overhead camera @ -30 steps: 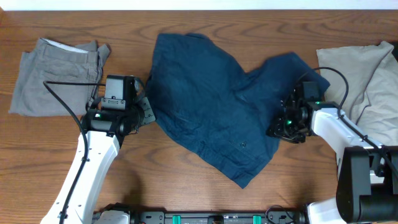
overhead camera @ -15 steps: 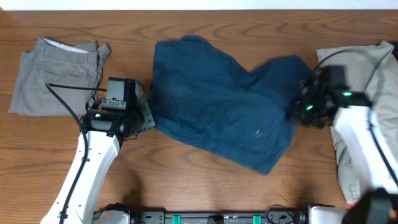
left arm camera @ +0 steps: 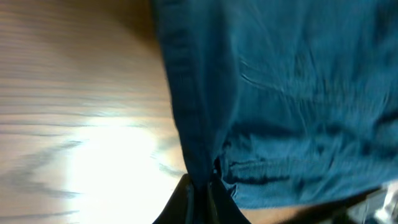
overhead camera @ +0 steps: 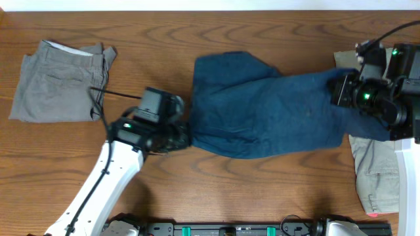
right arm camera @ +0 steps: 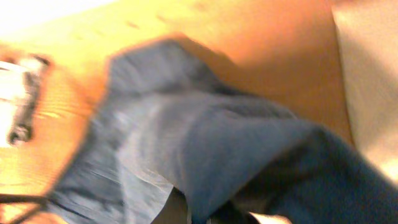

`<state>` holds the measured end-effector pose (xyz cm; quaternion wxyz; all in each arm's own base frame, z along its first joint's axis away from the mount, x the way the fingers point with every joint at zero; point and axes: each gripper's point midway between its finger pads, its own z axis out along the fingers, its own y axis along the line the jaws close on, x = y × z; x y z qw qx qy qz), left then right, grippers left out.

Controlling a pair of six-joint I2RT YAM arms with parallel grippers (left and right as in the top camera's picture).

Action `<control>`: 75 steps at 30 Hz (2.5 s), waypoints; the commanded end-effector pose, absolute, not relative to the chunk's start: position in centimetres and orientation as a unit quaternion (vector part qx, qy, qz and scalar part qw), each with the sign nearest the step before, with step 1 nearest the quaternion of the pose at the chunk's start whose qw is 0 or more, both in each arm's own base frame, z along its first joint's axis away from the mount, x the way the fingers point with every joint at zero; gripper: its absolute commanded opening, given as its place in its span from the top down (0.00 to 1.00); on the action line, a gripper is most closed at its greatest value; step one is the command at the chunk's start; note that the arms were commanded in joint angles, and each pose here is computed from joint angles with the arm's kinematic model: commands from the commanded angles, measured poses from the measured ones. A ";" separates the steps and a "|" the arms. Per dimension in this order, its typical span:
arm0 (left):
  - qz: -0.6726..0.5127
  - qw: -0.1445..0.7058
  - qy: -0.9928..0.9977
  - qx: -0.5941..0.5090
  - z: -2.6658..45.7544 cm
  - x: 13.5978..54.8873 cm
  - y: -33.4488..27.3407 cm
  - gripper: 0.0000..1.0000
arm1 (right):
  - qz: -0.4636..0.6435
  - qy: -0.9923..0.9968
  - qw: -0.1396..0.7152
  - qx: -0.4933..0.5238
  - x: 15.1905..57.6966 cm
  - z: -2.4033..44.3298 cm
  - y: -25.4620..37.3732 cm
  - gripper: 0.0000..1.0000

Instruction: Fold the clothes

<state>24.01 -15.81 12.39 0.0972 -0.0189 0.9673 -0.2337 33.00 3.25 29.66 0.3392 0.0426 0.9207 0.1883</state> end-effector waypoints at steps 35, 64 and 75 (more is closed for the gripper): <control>-0.061 0.193 0.976 0.079 13.0 22.7 -12.6 0.46 | 0.130 0.894 0.428 0.033 42.7 30.1 5.7 0.99; -0.061 0.329 0.935 -0.114 18.5 27.4 -3.4 0.45 | 0.045 0.938 0.105 -0.328 27.1 20.4 15.5 0.60; -0.172 0.253 0.949 -0.076 15.8 28.4 -8.2 0.45 | -0.011 0.974 0.198 -0.107 33.5 21.5 10.8 0.39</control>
